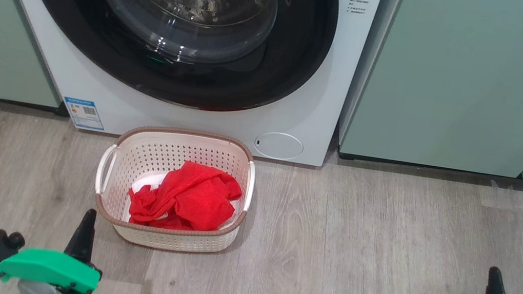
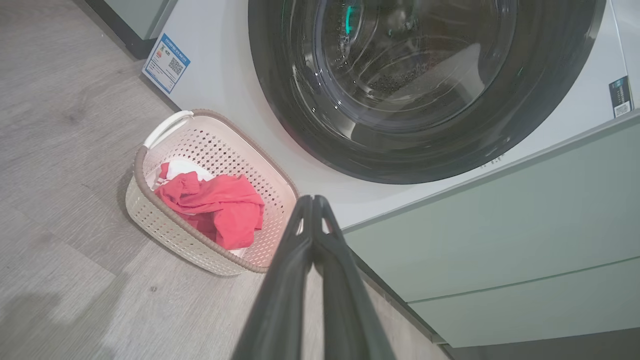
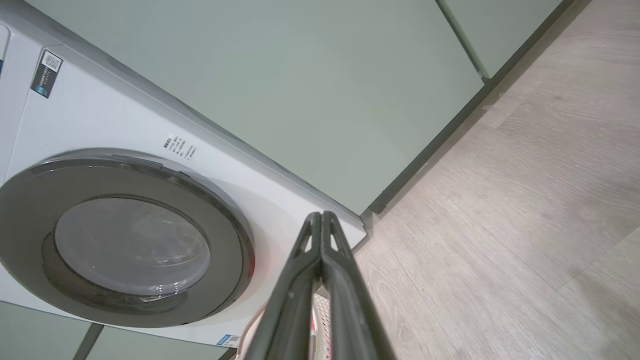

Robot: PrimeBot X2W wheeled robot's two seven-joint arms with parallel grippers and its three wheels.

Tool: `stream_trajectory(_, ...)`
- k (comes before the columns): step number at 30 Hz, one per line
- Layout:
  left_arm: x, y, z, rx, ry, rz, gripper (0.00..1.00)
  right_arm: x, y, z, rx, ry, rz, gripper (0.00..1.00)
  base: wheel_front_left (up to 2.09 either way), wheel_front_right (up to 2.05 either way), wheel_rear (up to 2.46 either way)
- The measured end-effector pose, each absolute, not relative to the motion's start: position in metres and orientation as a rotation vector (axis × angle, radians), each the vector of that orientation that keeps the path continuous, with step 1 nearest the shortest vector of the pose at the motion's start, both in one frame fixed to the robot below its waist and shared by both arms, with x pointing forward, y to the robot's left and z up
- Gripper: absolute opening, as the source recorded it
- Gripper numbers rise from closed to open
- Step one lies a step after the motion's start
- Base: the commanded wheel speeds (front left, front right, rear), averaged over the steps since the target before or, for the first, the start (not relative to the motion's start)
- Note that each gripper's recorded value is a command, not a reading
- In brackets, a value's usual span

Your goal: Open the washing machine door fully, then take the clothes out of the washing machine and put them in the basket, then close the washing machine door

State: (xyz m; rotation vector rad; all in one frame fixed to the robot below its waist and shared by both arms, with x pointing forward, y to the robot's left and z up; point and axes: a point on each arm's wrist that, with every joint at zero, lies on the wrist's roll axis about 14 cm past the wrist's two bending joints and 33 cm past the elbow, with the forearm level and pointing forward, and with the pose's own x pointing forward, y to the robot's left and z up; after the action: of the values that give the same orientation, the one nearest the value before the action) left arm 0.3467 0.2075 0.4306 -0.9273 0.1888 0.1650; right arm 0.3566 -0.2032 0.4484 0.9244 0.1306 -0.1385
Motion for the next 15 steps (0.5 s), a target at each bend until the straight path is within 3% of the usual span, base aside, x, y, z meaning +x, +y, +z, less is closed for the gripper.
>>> stream_trajectory(15,0.3537,0.2022,0.4398,-1.096,0.169,0.153,0.00,0.3618,-0.2038,0.4544,1.093,0.117,-0.140,0.00,0.00,0.00,0.00)
